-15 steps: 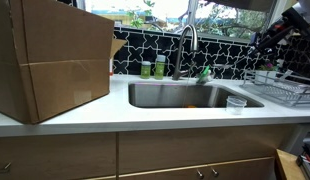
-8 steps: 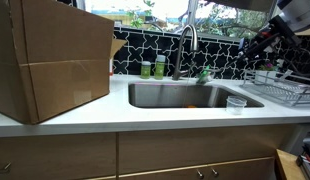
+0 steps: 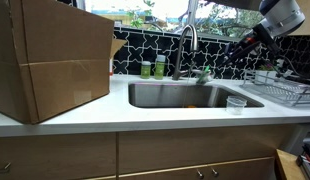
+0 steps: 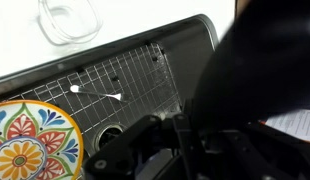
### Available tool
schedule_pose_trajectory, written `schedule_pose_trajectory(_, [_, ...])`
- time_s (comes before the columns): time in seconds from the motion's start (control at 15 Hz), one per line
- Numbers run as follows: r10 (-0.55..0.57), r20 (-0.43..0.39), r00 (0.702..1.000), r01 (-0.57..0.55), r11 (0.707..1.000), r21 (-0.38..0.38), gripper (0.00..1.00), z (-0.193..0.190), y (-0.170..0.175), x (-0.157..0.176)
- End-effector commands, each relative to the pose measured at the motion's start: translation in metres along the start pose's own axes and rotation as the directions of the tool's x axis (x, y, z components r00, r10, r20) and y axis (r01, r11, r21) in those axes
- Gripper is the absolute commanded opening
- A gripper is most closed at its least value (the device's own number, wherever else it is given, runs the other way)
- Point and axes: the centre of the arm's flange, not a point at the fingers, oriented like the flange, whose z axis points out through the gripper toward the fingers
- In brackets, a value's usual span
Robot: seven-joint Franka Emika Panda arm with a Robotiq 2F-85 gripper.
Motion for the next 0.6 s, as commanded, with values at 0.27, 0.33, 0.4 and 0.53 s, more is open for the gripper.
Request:
schedule_pose_trajectory(0.27, [0.004,-0.003,1.0,-0.004,0.996,0.092,0.02,0.0098,-0.0055,0.022])
schedule_pose_trajectory(0.33, [0.012,-0.001,1.0,-0.012,0.996,0.093,0.02,0.0103,-0.0048,0.023])
schedule_pose_trajectory(0.4, [0.016,-0.001,1.0,-0.016,0.995,0.094,0.02,0.0106,-0.0044,0.024])
schedule_pose_trajectory(0.53, [0.02,0.0,1.0,-0.02,0.996,0.09,0.02,0.0104,-0.0041,0.0254])
